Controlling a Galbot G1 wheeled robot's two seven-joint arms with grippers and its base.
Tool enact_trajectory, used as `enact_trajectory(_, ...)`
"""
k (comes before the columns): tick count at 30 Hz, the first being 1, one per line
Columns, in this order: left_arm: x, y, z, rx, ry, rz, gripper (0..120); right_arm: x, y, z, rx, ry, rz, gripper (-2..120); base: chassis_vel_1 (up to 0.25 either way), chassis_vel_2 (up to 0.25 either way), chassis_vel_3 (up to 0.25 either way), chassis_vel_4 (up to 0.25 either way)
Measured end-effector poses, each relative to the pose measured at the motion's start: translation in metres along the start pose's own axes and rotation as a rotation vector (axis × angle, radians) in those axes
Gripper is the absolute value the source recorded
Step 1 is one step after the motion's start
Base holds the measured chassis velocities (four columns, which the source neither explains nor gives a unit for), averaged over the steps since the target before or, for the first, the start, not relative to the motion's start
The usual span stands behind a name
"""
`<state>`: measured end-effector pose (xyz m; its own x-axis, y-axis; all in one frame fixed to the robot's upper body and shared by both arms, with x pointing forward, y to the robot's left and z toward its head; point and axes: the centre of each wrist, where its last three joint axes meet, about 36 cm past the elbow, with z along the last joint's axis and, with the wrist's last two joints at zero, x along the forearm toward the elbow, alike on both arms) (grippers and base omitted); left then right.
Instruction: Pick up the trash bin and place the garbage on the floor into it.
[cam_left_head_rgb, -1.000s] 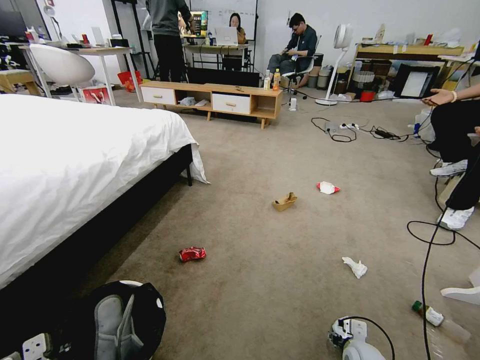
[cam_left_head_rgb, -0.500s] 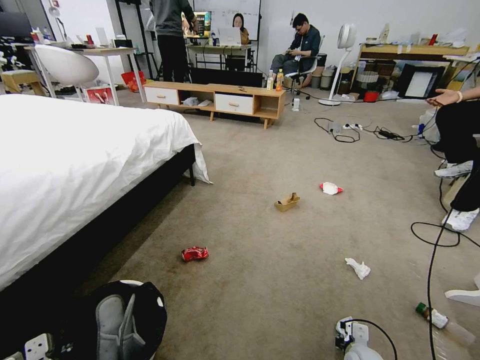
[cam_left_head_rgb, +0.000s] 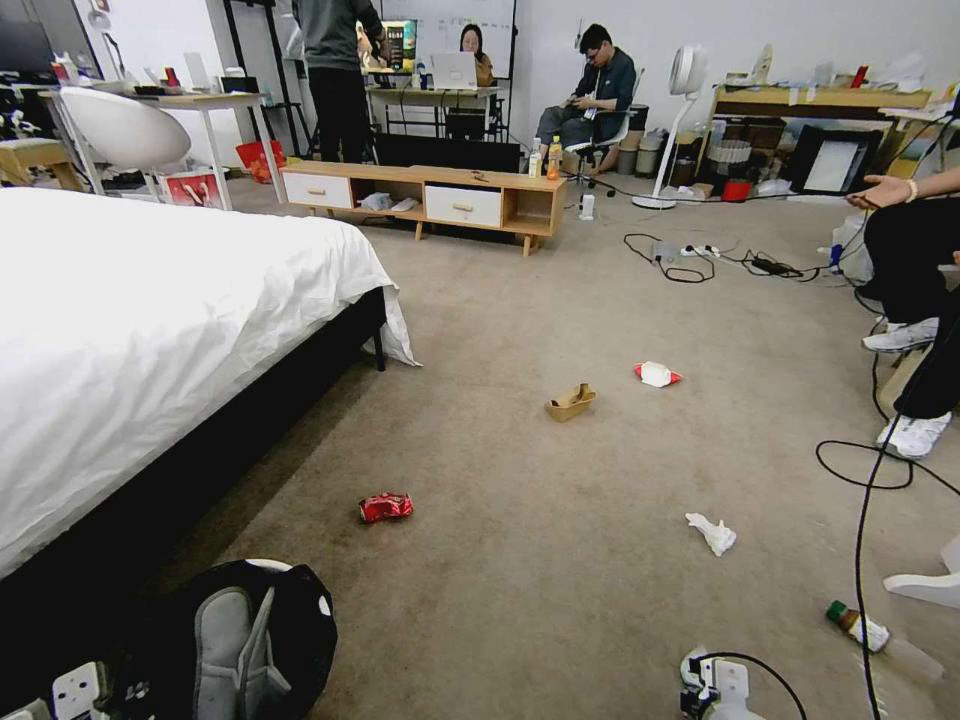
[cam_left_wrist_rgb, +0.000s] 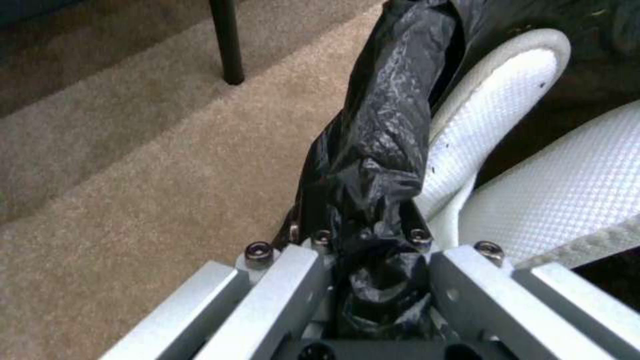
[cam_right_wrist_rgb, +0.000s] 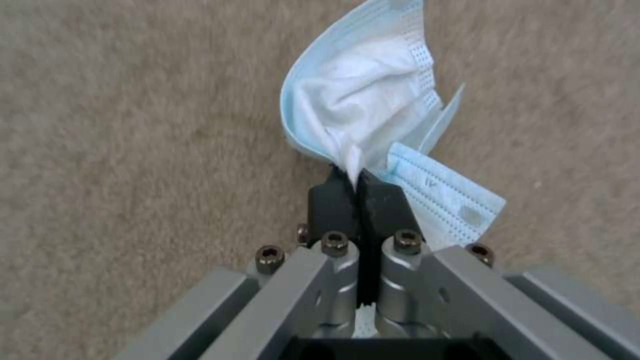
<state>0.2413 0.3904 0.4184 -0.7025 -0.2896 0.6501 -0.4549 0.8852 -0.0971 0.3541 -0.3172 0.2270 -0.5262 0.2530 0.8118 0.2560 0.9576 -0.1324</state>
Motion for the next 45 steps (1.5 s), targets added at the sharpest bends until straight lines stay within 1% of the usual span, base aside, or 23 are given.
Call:
enact_trajectory(8,0.003,-0.003,-0.004,-0.001,-0.011,0.013,2,0.019,-0.009,-0.012,-0.002,-0.052,0.0,0,0.0,0.0,0.0,0.0)
enact_trajectory(10,0.005,-0.004,-0.005,-0.003,-0.017,0.02,2,0.035,-0.016,-0.022,0.002,-0.098,-0.005,0,0.0,0.0,0.0,0.0)
enact_trajectory(11,0.005,-0.004,-0.005,-0.003,-0.017,0.02,2,0.035,-0.016,-0.022,0.002,-0.098,-0.005,0,0.0,0.0,0.0,0.0)
enact_trajectory(12,0.006,-0.004,-0.007,-0.003,-0.02,0.026,2,0.049,-0.02,-0.03,0.005,-0.138,-0.014,0,0.0,0.0,0.0,0.0)
enact_trajectory(14,0.006,-0.005,-0.007,-0.003,-0.022,0.028,2,0.054,-0.021,-0.034,0.007,-0.154,-0.018,0,0.0,0.0,0.0,0.0)
enact_trajectory(15,0.008,-0.006,-0.009,-0.004,-0.026,0.034,2,0.075,-0.025,-0.047,0.017,-0.213,-0.037,0,0.0,0.0,0.0,0.0)
enact_trajectory(16,0.008,-0.006,-0.01,-0.005,-0.028,0.037,2,0.088,-0.026,-0.054,0.025,-0.249,-0.048,0,0.0,0.0,0.0,0.0)
enact_trajectory(17,0.008,-0.006,-0.01,-0.005,-0.028,0.037,2,0.088,-0.026,-0.054,0.025,-0.249,-0.048,0,0.0,0.0,0.0,0.0)
enact_trajectory(20,0.01,-0.007,-0.013,-0.007,-0.036,0.043,2,0.134,-0.024,-0.076,0.052,-0.377,-0.098,0,0.0,0.0,0.0,0.0)
enact_trajectory(21,0.01,-0.007,-0.013,-0.007,-0.036,0.043,2,0.134,-0.024,-0.076,0.052,-0.377,-0.098,0,0.0,0.0,0.0,0.0)
enact_trajectory(23,0.011,-0.007,-0.014,-0.006,-0.039,0.047,2,0.161,-0.018,-0.087,0.06,-0.446,-0.137,0,0.0,0.0,0.0,0.0)
enact_trajectory(24,0.011,-0.007,-0.014,-0.006,-0.039,0.047,2,0.161,-0.018,-0.087,0.06,-0.446,-0.137,0,0.0,0.0,0.0,0.0)
enact_trajectory(26,0.012,-0.009,-0.015,-0.005,-0.043,0.051,2,0.193,-0.006,-0.097,0.058,-0.535,-0.206,0,0.0,0.0,0.0,0.0)
enact_trajectory(27,0.012,-0.009,-0.015,-0.005,-0.043,0.051,2,0.193,-0.006,-0.097,0.058,-0.535,-0.206,0,0.0,0.0,0.0,0.0)
enact_trajectory(29,0.013,-0.013,-0.017,0.002,-0.047,0.06,2,0.214,0.001,-0.102,0.053,-0.605,-0.266,0,0.0,0.0,0.0,0.0)
enact_trajectory(30,0.013,-0.013,-0.017,0.002,-0.047,0.06,2,0.214,0.001,-0.102,0.053,-0.605,-0.266,0,0.0,0.0,0.0,0.0)
enact_trajectory(32,0.014,-0.015,-0.019,0.005,-0.053,0.071,2,0.235,0.01,-0.106,0.049,-0.687,-0.356,0,0.0,0.0,0.0,0.0)
enact_trajectory(33,0.014,-0.015,-0.019,0.005,-0.053,0.071,2,0.235,0.01,-0.106,0.049,-0.687,-0.356,0,0.0,0.0,0.0,0.0)
enact_trajectory(35,0.015,-0.017,-0.021,0.01,-0.058,0.077,2,0.249,0.019,-0.11,0.037,-0.761,-0.449,0,0.0,0.0,0.0,0.0)
enact_trajectory(38,0.016,-0.018,-0.022,0.011,-0.061,0.079,2,0.253,0.024,-0.112,0.034,-0.794,-0.502,0,0.0,0.0,0.0,0.0)
enact_trajectory(40,0.017,-0.02,-0.022,0.008,-0.061,0.084,2,0.26,0.034,-0.115,0.028,-0.845,-0.615,0,0.0,0.0,0.0,0.0)
enact_trajectory(44,0.018,-0.021,-0.022,0.004,-0.061,0.087,2,0.262,0.043,-0.118,0.023,-0.868,-0.686,0,0.0,0.0,0.0,0.0)
enact_trajectory(45,0.018,-0.022,-0.022,0.001,-0.062,0.089,2,0.264,0.055,-0.125,0.008,-0.885,-0.779,0,0.0,0.0,0.0,0.0)
